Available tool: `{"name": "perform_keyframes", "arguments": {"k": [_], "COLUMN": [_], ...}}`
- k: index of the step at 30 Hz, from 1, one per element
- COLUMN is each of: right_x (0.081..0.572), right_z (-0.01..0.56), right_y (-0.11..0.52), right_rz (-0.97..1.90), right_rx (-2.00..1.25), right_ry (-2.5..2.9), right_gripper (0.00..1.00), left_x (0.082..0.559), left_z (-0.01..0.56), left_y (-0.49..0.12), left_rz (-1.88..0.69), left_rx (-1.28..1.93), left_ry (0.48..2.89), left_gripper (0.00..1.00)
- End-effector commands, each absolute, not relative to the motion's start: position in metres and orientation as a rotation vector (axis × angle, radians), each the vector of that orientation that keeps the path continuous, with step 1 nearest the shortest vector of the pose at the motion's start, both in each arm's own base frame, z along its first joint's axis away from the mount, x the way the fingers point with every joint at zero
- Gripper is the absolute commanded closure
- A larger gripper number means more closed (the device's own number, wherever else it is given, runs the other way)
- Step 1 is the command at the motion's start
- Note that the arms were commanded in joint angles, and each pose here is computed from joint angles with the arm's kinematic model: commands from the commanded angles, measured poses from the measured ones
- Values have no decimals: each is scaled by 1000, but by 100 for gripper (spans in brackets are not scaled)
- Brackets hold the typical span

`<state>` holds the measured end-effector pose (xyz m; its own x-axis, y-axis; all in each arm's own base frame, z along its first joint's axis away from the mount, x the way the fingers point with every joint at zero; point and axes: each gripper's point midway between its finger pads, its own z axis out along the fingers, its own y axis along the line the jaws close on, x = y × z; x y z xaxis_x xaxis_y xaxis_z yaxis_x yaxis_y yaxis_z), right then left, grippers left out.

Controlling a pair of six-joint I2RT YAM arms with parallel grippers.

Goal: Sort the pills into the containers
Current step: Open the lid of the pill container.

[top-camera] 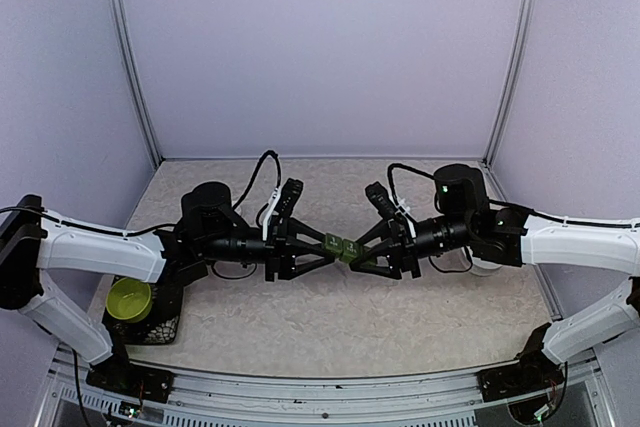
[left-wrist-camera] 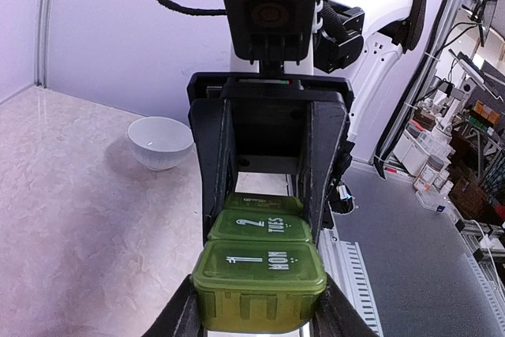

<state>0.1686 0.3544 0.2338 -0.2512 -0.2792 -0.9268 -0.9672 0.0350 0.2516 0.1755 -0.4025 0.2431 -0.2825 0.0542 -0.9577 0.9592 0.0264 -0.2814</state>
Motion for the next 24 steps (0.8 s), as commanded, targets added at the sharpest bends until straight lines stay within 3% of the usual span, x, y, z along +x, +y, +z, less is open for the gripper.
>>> {"name": "perform_keyframes", "arguments": {"k": [1,5,24], "right_x": [186,186,189], "right_z": [232,231,230], "right_y": [350,350,348], "right_rz": [1139,1132,1110], "right_rx": [-1246,-1246,-1237], "right_ry": [1624,1623,1623], "right_gripper": [64,64,64], "left_x": [188,189,189], "left_z": [243,241,237], "left_y": [-406,-406,-401], "left_rz": [-1391,-1393,-1361], "left_rx": [1009,995,968], "left_ry": [1528,1538,1548], "left_gripper": [85,97,100]}}
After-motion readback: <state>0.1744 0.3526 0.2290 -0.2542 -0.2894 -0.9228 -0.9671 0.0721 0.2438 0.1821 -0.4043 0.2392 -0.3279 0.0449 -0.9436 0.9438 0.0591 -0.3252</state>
